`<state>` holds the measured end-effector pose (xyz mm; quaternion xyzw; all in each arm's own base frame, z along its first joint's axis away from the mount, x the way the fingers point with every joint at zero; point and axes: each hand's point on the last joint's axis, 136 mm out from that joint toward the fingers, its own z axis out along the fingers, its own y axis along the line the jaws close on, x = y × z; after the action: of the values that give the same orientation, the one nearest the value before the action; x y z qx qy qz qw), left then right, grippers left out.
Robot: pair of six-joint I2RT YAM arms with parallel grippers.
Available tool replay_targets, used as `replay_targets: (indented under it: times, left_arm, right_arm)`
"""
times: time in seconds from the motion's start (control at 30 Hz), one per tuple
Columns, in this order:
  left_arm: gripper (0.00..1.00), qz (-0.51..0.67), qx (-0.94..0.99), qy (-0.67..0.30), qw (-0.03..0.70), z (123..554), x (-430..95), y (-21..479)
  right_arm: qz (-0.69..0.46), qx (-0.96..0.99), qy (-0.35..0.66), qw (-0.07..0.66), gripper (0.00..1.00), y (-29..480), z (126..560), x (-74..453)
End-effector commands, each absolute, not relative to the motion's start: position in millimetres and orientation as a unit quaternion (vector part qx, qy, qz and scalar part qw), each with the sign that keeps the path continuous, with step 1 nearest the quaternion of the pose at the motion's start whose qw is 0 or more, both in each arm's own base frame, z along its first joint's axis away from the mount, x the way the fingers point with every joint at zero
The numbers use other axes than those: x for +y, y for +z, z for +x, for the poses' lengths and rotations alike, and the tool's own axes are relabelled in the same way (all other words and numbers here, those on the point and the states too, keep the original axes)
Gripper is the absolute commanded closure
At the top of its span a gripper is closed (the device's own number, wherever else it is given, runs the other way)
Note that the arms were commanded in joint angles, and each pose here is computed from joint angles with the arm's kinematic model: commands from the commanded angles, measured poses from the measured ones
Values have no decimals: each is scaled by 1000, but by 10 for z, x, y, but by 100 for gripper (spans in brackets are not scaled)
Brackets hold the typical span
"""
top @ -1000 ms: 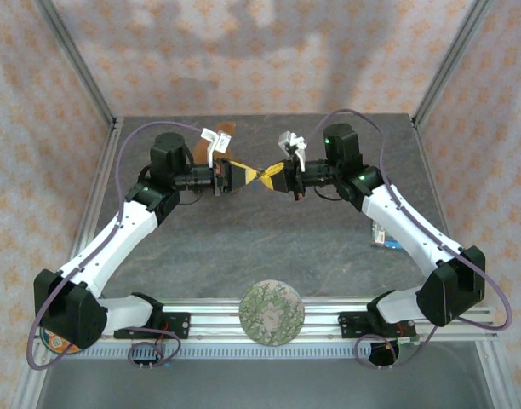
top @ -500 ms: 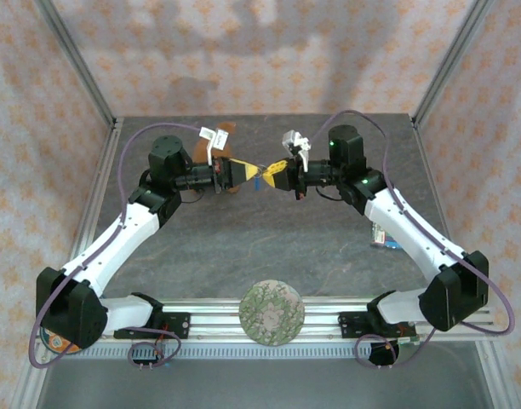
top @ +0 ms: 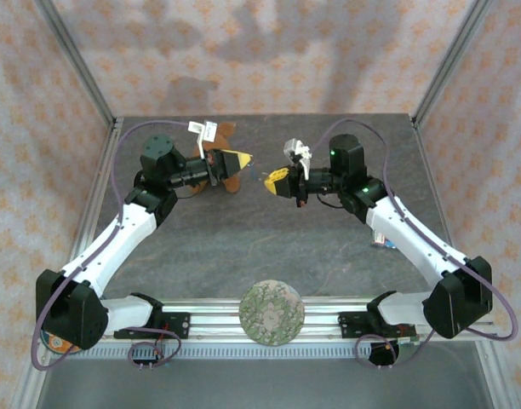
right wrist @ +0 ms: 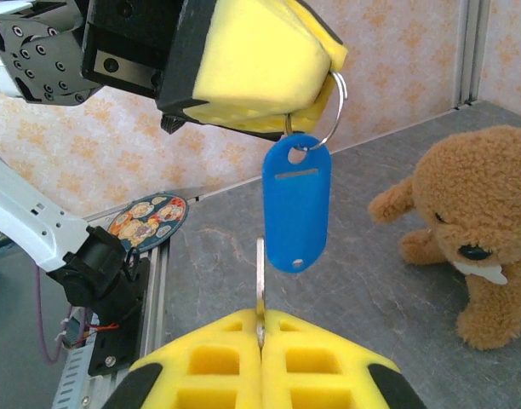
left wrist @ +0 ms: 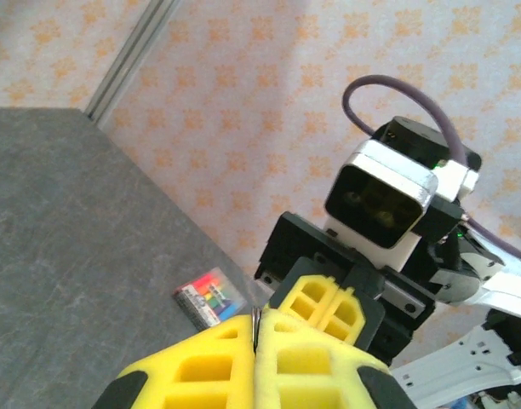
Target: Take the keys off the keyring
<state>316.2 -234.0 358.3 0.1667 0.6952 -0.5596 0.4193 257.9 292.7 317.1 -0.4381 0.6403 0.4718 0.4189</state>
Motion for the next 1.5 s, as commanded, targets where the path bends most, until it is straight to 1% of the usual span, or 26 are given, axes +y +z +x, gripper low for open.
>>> replay_targets:
  times: [0.0, 0.13, 0.27, 0.33, 0.37, 0.47, 0.77, 0.97, 1.0, 1.03, 1.13, 1.17, 1.27, 1.4, 1.47]
  left_arm:
    - [100, 168, 714, -512, 447, 3180, -2221, 3515]
    - [100, 161, 753, -457, 445, 3228, -2154, 3249]
    - [100, 163, 794, -396, 432, 3251, -2168, 2930]
    - [100, 155, 809, -380, 422, 3290, -2203, 2748]
    - [100, 148, 815, -376, 416, 3319, -2237, 2640]
    - [100, 128, 830, -367, 401, 3423, -2349, 2334]
    - [100, 79, 885, -309, 340, 3738, -2548, 1394]
    - [100, 76, 907, -256, 325, 3840, -2562, 1069]
    - [99, 77, 909, -250, 324, 3847, -2552, 1044]
    - [95, 75, 911, -241, 325, 3855, -2531, 1035]
    - [77, 79, 909, -226, 342, 3853, -2475, 1148]
    - [73, 82, 905, -223, 351, 3842, -2452, 1233]
    - [67, 90, 899, -207, 376, 3800, -2349, 1477]
    - [63, 94, 886, -197, 409, 3688, -2213, 1804]
    - [59, 89, 878, -196, 428, 3609, -2123, 1951]
  right_arm:
    - [-424, 642, 464, 438, 100, 3233, 2607, 2868]
    - [-397, 660, 455, 447, 100, 3177, 2667, 2787]
    - [-342, 702, 427, 456, 100, 3024, 2818, 2621]
    - [-300, 729, 410, 459, 100, 2896, 2952, 2511]
    - [-278, 733, 399, 476, 100, 2921, 2980, 2417]
    - [-229, 757, 374, 485, 100, 2736, 3067, 2243]
    - [-164, 795, 346, 470, 100, 2260, 3002, 2015]
    - [-150, 806, 343, 458, 100, 2089, 2957, 1975]
    - [-149, 807, 341, 458, 100, 2074, 2959, 1968]
    - [-147, 808, 340, 458, 100, 2063, 2961, 1961]
    - [-143, 814, 329, 458, 100, 2043, 2986, 1930]
    - [-140, 816, 325, 457, 100, 2040, 3003, 1919]
    - [-131, 824, 318, 449, 100, 2005, 3060, 1906]
    - [-109, 836, 320, 432, 100, 1897, 3166, 1903]
    - [-95, 845, 317, 421, 100, 1806, 3234, 1900]
